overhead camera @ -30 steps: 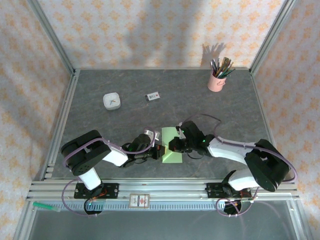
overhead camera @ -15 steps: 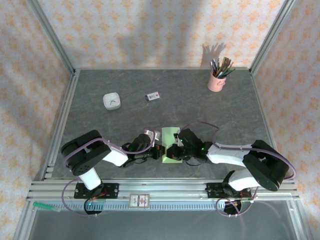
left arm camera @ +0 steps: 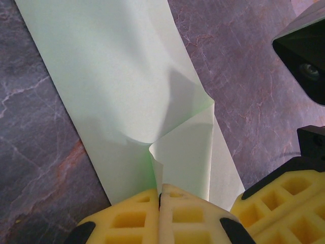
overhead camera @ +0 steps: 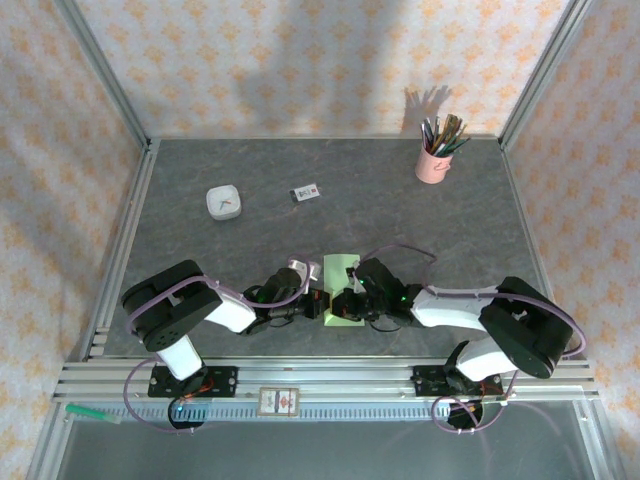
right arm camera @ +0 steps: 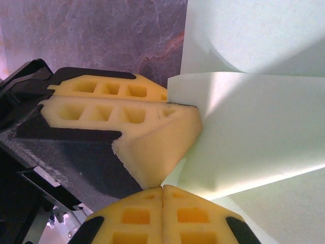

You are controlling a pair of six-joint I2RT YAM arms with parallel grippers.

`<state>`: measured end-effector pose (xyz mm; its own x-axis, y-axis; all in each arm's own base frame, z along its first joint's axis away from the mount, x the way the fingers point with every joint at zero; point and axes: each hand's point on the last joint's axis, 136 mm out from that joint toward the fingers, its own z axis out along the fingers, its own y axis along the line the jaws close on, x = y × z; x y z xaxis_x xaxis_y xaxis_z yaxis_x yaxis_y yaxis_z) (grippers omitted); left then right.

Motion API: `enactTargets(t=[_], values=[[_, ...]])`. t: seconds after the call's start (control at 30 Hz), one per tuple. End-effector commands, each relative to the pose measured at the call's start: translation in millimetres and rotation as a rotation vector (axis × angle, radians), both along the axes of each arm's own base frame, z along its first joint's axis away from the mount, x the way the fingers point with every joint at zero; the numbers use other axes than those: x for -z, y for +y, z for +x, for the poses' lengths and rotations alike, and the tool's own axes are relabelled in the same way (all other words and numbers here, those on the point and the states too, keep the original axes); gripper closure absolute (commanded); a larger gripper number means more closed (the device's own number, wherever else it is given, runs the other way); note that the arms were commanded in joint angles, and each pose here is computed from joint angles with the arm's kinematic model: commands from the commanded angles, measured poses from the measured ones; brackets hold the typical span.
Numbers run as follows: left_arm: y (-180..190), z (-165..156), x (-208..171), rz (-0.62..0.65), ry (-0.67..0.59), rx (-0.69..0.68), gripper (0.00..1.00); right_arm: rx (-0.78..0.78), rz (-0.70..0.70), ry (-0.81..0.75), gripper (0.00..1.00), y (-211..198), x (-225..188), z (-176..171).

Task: Fold a paper plane with a square sheet of paper (pick it up from the middle)
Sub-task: Fold the triangle a second time at the center of the table.

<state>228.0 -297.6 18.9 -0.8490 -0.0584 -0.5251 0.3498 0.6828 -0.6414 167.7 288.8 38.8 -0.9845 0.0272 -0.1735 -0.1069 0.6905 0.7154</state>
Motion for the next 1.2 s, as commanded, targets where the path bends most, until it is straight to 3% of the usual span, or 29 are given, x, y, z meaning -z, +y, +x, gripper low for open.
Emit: enactTargets(t=[0.0, 0.27, 1.17], values=[[52, -13, 59, 0.255, 0.117, -0.091, 1.0, 0.017, -0.039, -0.027, 1.0, -6, 8, 1], [52, -14, 60, 0.254, 0.122, -0.089, 1.0, 0.033, 0.015, -0.055, 1.0, -5, -13, 3], [53, -14, 59, 0.261, 0.12, -0.089, 1.0, 0.015, 0.088, -0.002, 1.0, 9, -5, -11]])
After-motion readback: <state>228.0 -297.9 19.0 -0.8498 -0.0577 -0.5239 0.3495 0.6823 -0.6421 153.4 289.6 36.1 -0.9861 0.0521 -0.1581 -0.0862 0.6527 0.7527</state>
